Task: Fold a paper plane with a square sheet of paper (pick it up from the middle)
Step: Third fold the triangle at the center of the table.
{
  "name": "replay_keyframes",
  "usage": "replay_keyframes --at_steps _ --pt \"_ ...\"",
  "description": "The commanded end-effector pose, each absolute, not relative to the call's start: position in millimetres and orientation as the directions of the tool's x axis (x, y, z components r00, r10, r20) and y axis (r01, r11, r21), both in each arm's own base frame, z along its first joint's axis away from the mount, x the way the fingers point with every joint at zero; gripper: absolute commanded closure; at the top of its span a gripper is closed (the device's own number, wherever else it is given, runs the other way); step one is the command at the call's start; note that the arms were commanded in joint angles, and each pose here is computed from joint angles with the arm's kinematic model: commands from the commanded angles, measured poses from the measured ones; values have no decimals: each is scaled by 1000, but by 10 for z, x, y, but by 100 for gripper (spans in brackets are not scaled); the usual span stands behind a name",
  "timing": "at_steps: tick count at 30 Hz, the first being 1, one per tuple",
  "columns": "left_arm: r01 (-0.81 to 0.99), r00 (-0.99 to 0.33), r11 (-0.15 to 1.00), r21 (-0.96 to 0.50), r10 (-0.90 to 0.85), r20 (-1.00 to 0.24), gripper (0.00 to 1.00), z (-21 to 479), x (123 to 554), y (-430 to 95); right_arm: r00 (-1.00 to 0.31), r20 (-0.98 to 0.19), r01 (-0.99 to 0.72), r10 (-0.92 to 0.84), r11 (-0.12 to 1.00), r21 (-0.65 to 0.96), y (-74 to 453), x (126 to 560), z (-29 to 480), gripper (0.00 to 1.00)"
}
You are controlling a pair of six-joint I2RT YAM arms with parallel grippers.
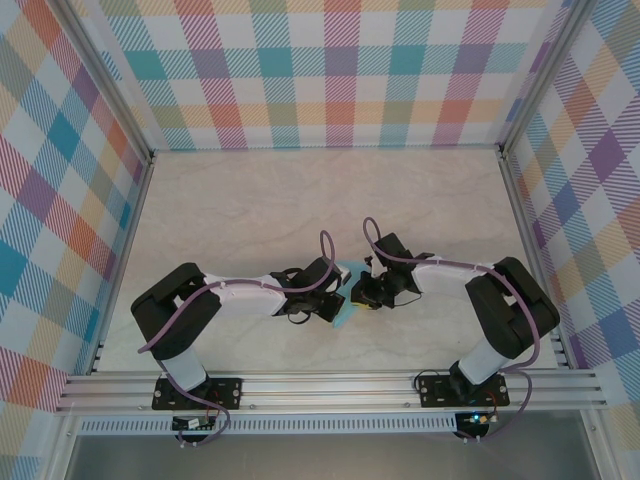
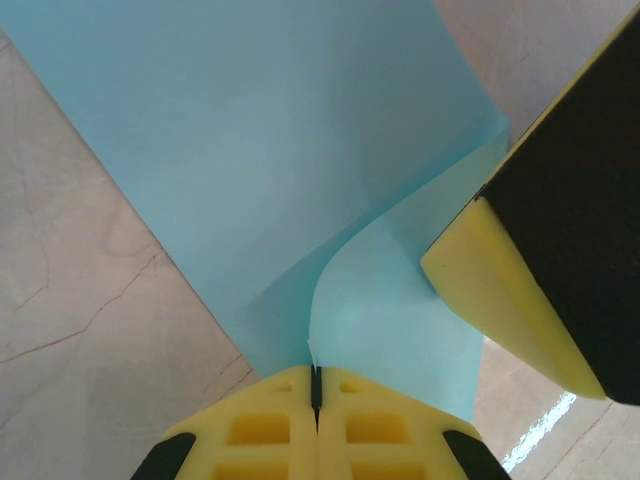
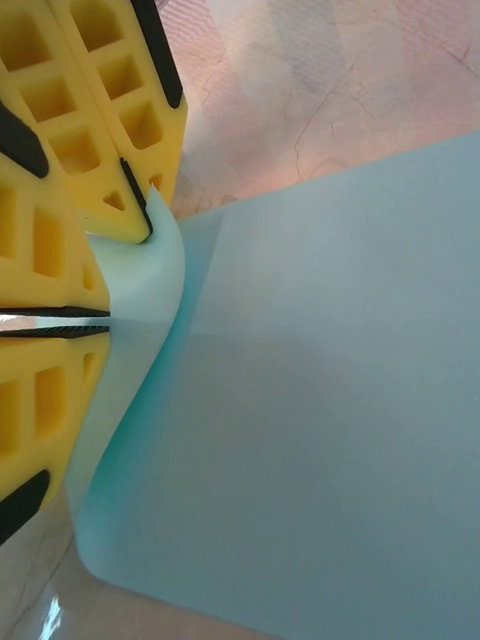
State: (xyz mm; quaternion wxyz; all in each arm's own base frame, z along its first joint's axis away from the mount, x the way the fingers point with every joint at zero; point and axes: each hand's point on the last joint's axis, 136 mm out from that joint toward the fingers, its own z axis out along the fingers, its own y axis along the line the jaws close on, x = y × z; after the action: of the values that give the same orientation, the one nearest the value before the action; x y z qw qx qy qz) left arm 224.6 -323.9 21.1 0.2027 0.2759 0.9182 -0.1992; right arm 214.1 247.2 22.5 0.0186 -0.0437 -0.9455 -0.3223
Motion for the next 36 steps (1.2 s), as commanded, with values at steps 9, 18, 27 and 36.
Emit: replay_keyframes --at_steps 9,18,27,36 --pt "548 -795 806 -224 420 -438 100 110 2191 -2999 -994 77 106 76 822 559 2397 2101 46 84" --pt "547 -791 804 -233 406 -457 100 185 2184 -2987 -996 -32 54 83 848 527 2330 2279 374 80" --pt "549 -790 801 -238 405 -460 100 191 2194 -3010 -997 -49 37 61 915 402 2306 2578 285 86" --pt "545 -785 806 -232 393 -479 100 265 2213 -2991 -999 -6 37 41 947 318 2255 2620 65 88"
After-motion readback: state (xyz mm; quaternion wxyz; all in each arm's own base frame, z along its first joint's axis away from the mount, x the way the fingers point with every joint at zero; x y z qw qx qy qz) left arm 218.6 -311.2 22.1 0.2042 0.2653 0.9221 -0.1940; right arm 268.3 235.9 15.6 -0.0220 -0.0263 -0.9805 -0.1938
